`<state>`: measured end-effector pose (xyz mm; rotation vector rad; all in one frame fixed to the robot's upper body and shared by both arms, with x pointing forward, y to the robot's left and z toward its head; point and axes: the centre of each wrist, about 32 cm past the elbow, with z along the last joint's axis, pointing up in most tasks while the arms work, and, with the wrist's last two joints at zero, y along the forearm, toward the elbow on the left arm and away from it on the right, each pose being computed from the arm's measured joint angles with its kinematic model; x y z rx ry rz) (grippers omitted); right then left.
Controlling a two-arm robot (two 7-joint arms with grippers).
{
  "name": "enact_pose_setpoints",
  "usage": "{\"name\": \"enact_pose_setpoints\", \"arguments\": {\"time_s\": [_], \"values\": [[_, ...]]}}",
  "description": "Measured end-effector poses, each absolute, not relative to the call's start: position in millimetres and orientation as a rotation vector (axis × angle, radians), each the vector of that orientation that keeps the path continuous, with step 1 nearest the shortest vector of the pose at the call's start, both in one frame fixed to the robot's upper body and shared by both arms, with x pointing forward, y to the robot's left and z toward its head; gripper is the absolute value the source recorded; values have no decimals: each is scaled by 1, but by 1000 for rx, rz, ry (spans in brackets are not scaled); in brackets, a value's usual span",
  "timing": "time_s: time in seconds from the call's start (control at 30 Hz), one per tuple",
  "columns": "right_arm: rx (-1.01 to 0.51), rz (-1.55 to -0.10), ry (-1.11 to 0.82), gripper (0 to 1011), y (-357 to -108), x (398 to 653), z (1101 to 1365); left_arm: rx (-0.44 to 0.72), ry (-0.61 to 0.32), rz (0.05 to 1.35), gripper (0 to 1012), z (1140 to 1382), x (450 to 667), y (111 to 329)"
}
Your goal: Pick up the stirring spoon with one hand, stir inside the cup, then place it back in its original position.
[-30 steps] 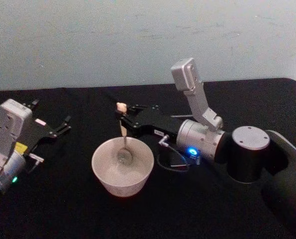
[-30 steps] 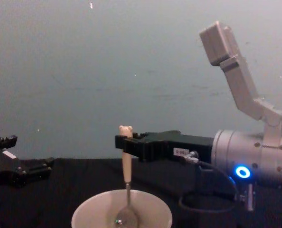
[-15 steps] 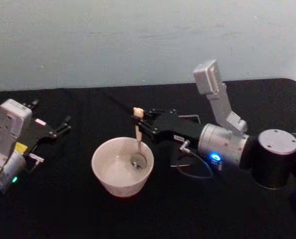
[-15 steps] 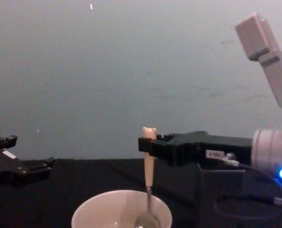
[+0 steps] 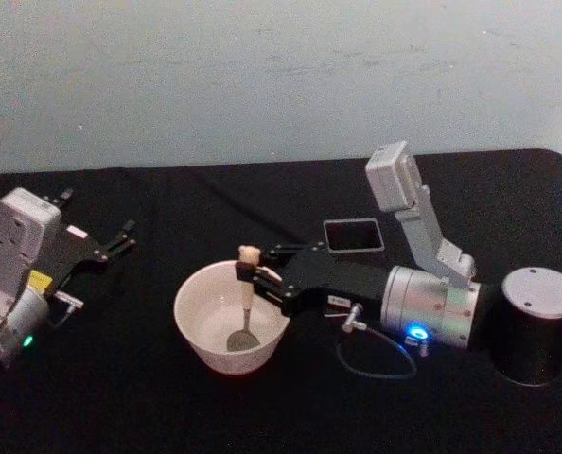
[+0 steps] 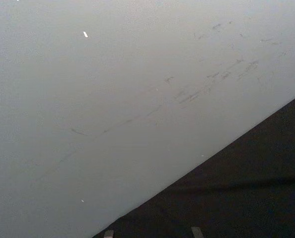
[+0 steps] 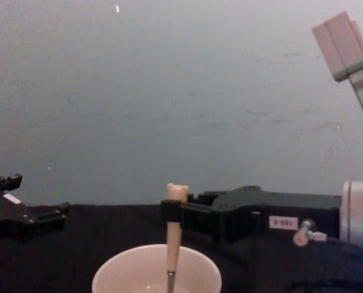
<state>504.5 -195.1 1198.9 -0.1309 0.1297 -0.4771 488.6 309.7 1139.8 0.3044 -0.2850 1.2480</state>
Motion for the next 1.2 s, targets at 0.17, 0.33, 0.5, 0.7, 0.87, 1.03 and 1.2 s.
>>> {"name": "enact_pose_setpoints", "arguments": {"time_s": [0.17, 0.33, 0.5, 0.7, 0.87, 1.03, 1.2], "values": [[-126, -464, 122, 224, -183, 505, 1199, 304, -285, 1248, 1001, 1140, 489, 310], [-118, -470, 111, 225, -170, 510, 1199, 304, -285, 1248, 1001, 1140, 489, 310], [-116, -492, 105, 225, -155, 520, 1197, 304, -285, 1248, 1001, 1140, 489, 310], [-111, -530, 103, 225, -142, 533, 1195, 304, -285, 1248, 1002, 1140, 489, 310], [-101, -568, 95, 225, -140, 541, 1194, 304, -285, 1248, 1001, 1140, 489, 310], [-91, -599, 88, 224, -147, 546, 1196, 304, -285, 1248, 1001, 1140, 489, 310], [-87, -615, 86, 224, -158, 545, 1198, 304, -285, 1248, 1001, 1140, 489, 310]]}}
